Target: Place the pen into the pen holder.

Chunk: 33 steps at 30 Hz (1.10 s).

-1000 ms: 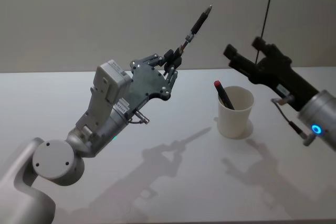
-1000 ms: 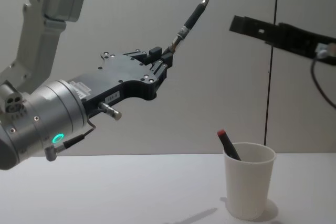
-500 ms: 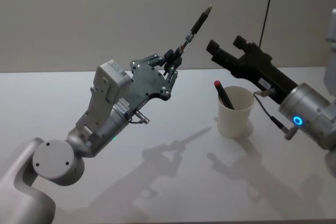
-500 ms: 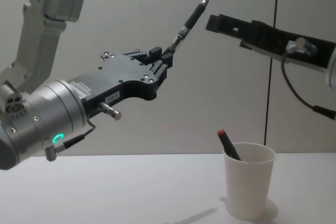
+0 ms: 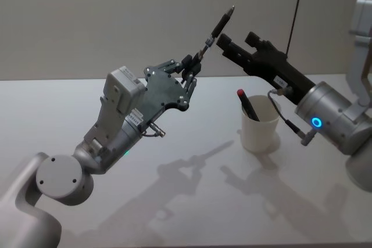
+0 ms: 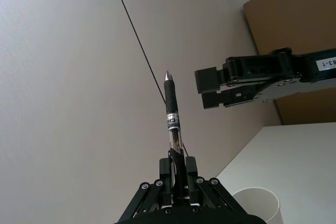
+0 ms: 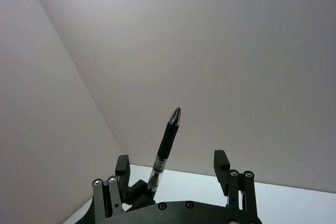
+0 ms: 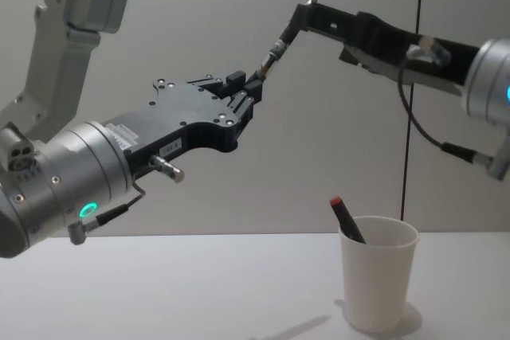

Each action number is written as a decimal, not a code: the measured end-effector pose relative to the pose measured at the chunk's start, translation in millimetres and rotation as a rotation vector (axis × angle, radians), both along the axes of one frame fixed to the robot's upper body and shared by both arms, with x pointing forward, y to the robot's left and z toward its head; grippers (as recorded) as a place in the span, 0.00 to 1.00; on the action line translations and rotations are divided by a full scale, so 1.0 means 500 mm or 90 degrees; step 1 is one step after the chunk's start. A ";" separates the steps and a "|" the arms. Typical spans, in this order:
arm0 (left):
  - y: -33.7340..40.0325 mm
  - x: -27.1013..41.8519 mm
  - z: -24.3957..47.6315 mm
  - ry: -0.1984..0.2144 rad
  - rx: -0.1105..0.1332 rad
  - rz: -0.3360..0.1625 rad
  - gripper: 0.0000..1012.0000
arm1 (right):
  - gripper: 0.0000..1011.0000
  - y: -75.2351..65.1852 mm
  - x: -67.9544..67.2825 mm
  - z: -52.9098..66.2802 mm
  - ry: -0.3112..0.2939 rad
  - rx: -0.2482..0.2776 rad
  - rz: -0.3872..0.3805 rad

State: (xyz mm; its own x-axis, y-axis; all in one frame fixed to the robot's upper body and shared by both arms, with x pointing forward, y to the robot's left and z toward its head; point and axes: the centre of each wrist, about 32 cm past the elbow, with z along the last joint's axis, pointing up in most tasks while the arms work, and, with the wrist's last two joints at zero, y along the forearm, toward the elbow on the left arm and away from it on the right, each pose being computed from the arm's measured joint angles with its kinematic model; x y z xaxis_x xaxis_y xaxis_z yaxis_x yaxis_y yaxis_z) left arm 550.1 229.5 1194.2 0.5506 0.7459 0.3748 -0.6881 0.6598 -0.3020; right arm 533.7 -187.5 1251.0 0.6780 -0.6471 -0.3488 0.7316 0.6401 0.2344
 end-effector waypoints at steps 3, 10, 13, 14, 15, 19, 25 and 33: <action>0.000 0.000 0.000 0.000 0.000 0.000 0.18 | 0.99 0.007 0.003 0.004 0.002 0.005 0.001; 0.000 0.000 0.000 0.000 0.000 0.000 0.18 | 0.99 0.025 0.007 0.012 0.007 0.014 -0.004; 0.000 0.000 0.000 0.000 0.000 0.000 0.18 | 0.99 0.033 0.009 0.014 0.010 0.016 -0.009; 0.000 0.000 0.000 0.000 0.000 0.000 0.18 | 0.99 0.035 0.009 0.015 0.010 0.017 -0.010; 0.000 0.000 0.000 0.000 0.000 0.000 0.18 | 0.99 0.039 0.010 0.016 0.012 0.018 -0.013; 0.000 0.000 0.000 0.000 0.000 0.000 0.18 | 0.99 0.047 0.011 0.018 0.016 0.018 -0.019; 0.000 0.000 0.000 0.000 0.000 0.000 0.18 | 0.95 0.065 0.015 0.023 0.024 0.019 -0.029; 0.000 0.000 0.000 0.000 0.000 0.000 0.18 | 0.73 0.077 0.020 0.028 0.029 0.021 -0.035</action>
State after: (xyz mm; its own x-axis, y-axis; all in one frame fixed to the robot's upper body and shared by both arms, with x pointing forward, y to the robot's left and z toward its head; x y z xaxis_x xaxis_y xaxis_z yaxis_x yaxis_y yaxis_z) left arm 550.1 229.5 1194.2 0.5506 0.7460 0.3747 -0.6882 0.6597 -0.3021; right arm 543.8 -148.9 1265.0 0.6246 -0.6706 -0.4001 0.7758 0.5915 0.2198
